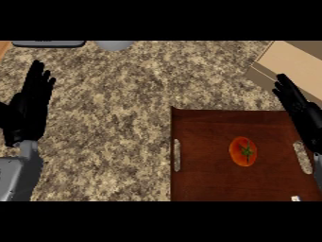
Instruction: Pick the tomato from the tray and place it in the cardboard box
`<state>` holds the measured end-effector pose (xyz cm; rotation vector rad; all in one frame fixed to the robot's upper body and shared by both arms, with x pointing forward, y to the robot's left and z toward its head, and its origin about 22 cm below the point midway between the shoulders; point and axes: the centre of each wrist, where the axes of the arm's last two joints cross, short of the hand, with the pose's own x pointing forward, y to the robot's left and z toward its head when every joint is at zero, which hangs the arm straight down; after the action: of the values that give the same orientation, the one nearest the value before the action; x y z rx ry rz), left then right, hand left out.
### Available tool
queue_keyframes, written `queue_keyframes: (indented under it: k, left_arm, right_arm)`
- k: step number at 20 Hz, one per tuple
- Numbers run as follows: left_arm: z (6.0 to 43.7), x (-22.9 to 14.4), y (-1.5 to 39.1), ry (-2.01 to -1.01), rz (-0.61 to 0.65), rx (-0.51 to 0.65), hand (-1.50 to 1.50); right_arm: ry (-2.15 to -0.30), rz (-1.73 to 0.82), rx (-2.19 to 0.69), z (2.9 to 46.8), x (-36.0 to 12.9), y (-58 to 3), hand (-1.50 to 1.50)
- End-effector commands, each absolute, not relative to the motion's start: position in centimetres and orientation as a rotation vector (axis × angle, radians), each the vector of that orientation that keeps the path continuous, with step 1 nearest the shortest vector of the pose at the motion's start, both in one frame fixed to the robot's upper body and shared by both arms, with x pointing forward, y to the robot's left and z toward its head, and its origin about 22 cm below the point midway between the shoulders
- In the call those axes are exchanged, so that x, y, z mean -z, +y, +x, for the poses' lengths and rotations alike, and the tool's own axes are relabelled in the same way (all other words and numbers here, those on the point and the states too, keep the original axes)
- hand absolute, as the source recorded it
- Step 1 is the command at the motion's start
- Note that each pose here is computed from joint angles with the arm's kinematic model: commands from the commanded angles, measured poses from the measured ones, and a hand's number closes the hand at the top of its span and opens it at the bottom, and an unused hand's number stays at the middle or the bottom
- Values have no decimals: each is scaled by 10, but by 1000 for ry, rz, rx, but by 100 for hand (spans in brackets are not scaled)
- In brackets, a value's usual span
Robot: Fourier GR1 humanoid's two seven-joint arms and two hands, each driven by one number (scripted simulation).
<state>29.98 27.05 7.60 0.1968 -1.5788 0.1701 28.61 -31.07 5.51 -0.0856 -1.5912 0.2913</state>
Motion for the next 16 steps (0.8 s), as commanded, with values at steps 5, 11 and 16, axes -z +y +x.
queue_keyframes:
  k: [5,11,16]
  left_arm:
    - [288,-91,272,-1716,225,320,0]
    - [281,-69,259,-1739,120,497,0]
    - [285,-67,268,-1766,101,537,0]
  right_arm:
    - [-2196,115,-415,294,-179,-328,-150]
    - [-2264,-60,-712,268,-179,-409,-150]
    - [-2353,-164,-1019,271,-152,-419,-150]
